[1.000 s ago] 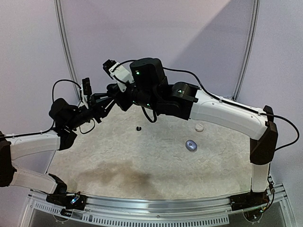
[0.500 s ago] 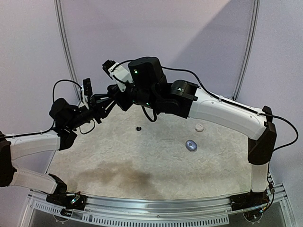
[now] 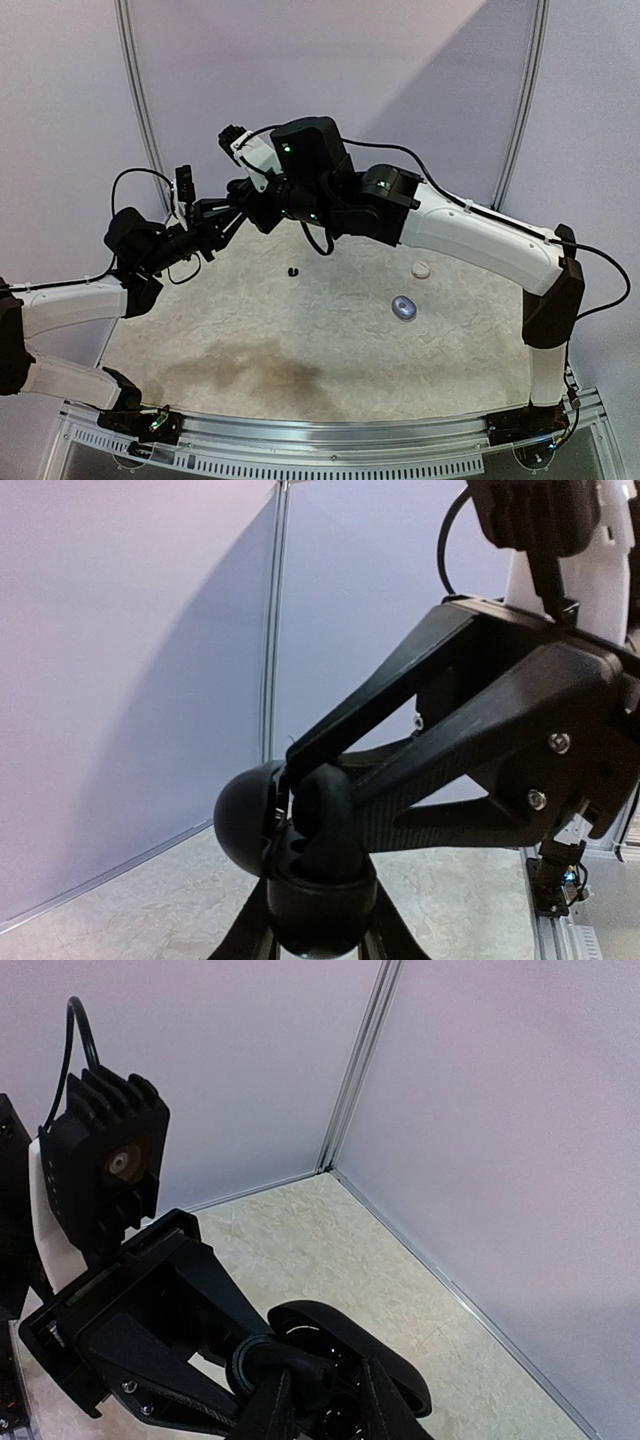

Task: Insert the wireless bluetooth earbuds into the charging case
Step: Insert the left earbud into the left side groove of the charging case.

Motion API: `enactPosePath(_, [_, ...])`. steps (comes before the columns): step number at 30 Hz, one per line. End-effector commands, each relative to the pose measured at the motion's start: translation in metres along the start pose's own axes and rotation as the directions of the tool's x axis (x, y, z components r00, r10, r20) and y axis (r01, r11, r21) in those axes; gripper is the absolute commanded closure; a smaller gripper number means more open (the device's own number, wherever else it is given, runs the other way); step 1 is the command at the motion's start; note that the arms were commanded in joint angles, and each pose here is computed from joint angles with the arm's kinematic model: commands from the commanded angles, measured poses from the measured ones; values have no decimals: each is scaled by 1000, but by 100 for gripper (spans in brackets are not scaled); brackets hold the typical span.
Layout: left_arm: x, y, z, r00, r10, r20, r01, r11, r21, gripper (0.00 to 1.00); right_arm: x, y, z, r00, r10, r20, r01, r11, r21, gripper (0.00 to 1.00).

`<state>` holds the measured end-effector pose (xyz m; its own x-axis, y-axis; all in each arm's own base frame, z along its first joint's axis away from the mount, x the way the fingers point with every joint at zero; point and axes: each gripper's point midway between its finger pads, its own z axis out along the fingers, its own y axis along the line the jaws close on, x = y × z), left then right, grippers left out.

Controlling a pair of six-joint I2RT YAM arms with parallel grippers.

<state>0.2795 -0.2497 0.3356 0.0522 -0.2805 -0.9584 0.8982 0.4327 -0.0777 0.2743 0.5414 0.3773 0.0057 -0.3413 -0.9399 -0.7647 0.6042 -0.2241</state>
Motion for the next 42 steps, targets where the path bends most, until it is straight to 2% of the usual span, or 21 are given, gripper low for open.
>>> enactPosePath(1, [-28,-6,-1,995,63,82,-64,998,8,100,40,18,13,991,-41,-128,34,998,-57,76])
enactPosePath(7, [-30,-8,-1,995,56,88,-57,998,14,100,47,21,17,987,-30,-159,17,997,-80,71])
enactPosePath(14, [-34,-7,-2,994,36,105,-37,999,9,100,53,18,13,981,-1,-195,-19,994,-104,70])
enactPosePath(22, [-34,-9,0,994,44,97,-47,998,29,100,54,22,16,977,-3,-212,-28,989,-144,60])
enactPosePath(30, [-34,-10,0,995,32,98,-35,999,32,100,61,20,13,970,8,-245,-50,985,-167,54])
enactPosePath(42, [-34,-11,0,995,-4,96,0,999,46,100,59,8,12,967,47,-252,-86,985,-148,50])
